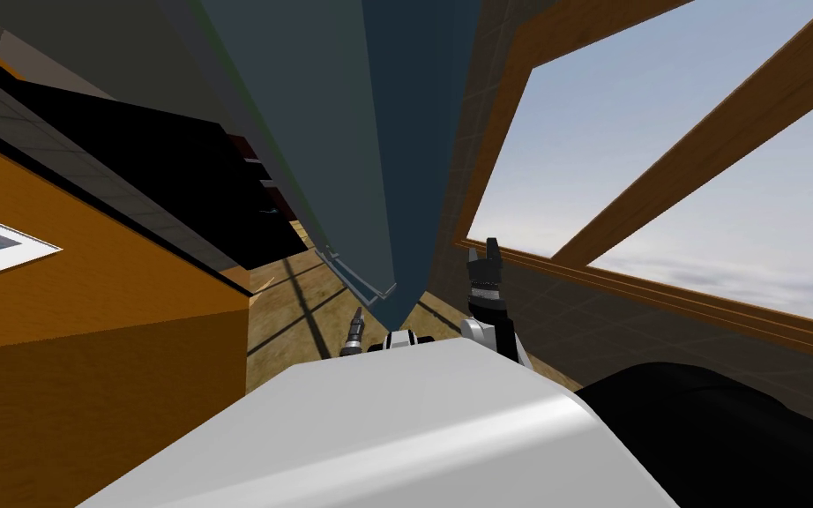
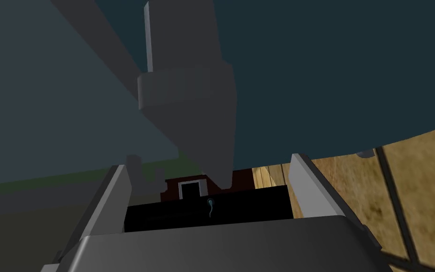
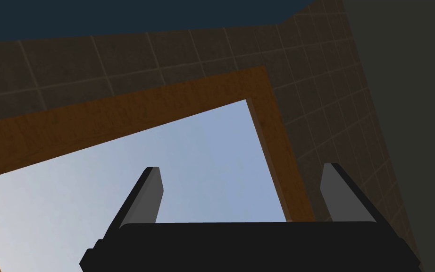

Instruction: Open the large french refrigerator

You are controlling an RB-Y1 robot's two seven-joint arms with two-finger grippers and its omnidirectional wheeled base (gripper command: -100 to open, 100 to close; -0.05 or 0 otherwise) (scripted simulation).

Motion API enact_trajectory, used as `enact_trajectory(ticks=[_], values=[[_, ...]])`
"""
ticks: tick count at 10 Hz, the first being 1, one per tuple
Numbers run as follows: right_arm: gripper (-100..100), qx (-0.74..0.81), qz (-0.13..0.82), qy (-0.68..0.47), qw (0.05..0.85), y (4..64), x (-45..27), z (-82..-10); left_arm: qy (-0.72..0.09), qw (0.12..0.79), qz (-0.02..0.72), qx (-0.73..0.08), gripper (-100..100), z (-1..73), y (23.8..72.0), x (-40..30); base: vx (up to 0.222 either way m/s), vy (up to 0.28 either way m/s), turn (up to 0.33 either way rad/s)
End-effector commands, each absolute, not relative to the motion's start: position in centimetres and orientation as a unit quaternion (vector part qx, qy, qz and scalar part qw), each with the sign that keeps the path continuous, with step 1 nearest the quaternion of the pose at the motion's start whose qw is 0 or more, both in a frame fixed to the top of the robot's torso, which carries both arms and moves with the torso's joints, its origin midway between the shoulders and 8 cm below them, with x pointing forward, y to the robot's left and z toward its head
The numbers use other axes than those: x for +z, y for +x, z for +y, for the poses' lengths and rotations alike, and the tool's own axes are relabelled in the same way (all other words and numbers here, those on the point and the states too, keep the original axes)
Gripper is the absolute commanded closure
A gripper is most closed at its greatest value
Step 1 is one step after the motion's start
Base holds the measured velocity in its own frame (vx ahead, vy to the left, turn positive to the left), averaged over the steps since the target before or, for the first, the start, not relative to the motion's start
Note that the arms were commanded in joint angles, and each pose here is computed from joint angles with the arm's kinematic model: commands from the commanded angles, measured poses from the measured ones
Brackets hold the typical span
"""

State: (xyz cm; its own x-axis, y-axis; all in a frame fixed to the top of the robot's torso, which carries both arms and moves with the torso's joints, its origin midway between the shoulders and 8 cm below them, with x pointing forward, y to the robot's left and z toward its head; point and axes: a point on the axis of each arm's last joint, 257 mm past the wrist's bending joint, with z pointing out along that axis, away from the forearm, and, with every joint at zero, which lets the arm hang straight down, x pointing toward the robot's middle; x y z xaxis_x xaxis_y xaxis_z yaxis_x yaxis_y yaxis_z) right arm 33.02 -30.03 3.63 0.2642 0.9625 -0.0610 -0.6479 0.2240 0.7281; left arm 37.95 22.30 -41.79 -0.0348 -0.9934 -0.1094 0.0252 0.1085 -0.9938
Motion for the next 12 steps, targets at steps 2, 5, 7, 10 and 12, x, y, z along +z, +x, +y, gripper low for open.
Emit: enact_trajectory(ticks=[2, 5, 7, 10, 12], values=[[0, 0.546, 0.263, 0.299, 0.737, 33.0, 3.6, -30.0, -0.481, 0.507, 0.499, -0.513, -100, 18.1, 38.7, -40.8, -0.003, -0.002, 0.001], [0, 0.546, 0.263, 0.299, 0.737, 33.0, 3.6, -30.0, -0.478, 0.508, 0.503, -0.51, -100, 18.5, 40.2, -40.4, 0.025, 0.003, 0.011], [0, 0.546, 0.263, 0.299, 0.737, 33.0, 3.6, -30.0, -0.478, 0.508, 0.503, -0.51, 100, 18.8, 38.9, -40.8, 0.003, 0.003, -0.008], [0, 0.547, 0.263, 0.299, 0.737, 33.0, 3.6, -30.0, -0.477, 0.507, 0.504, -0.511, 100, 18.9, 40.2, -40.3, -0.07, 0.064, 0.013], [0, 0.546, 0.263, 0.299, 0.737, 33.0, 3.6, -30.0, -0.474, 0.507, 0.504, -0.514, 100, 18.8, 40.9, -39.9, -0.169, 0.123, 0.033]])
